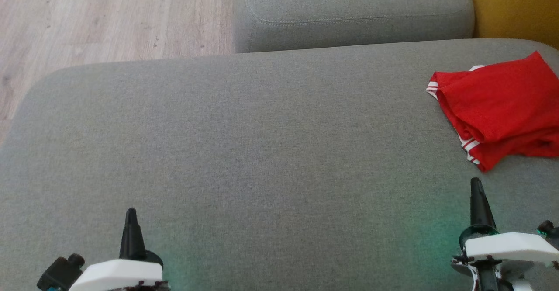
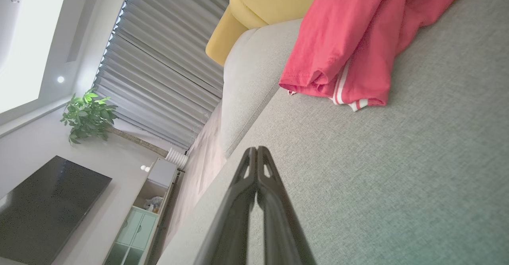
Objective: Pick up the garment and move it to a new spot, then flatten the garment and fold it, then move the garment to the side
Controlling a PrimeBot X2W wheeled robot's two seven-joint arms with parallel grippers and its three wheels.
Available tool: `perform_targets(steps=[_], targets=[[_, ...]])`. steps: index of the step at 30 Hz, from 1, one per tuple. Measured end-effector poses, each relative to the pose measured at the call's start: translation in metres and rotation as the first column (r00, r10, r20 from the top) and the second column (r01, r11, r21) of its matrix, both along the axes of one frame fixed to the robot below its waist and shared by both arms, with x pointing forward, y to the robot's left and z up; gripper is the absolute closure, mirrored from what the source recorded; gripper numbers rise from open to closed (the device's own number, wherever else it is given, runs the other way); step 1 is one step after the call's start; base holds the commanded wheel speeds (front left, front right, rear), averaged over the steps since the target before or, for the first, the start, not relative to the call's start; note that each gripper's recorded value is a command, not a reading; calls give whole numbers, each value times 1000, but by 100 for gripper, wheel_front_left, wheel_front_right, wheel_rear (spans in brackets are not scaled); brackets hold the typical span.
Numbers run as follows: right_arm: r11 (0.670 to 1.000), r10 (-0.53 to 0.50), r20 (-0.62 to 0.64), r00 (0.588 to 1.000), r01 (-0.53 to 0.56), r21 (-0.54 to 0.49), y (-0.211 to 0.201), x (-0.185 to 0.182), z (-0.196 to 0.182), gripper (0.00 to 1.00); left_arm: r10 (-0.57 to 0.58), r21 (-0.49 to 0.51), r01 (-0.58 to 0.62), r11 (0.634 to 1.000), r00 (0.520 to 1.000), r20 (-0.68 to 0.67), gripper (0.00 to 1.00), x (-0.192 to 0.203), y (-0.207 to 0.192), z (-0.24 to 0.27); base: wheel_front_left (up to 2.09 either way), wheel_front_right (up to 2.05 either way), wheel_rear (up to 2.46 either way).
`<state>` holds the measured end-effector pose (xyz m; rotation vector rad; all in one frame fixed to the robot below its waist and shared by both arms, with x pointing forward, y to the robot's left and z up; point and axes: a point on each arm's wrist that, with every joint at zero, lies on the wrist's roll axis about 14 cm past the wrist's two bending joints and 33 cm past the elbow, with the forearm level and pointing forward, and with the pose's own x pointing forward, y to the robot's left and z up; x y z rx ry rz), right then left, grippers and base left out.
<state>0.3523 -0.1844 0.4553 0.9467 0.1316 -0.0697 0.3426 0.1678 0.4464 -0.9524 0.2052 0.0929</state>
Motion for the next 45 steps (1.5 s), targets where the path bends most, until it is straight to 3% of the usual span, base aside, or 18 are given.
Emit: perform_targets(steps=[22,45], targets=[[966,-51,5,999,48,253,-8,9,7,100,38,-251,-32,967,999,19,100,12,6,9,0,0,0],[861,-93,24,995,68,503,-16,19,19,100,82,-495,-46,868,995,53,100,26,14,23,0,0,0]])
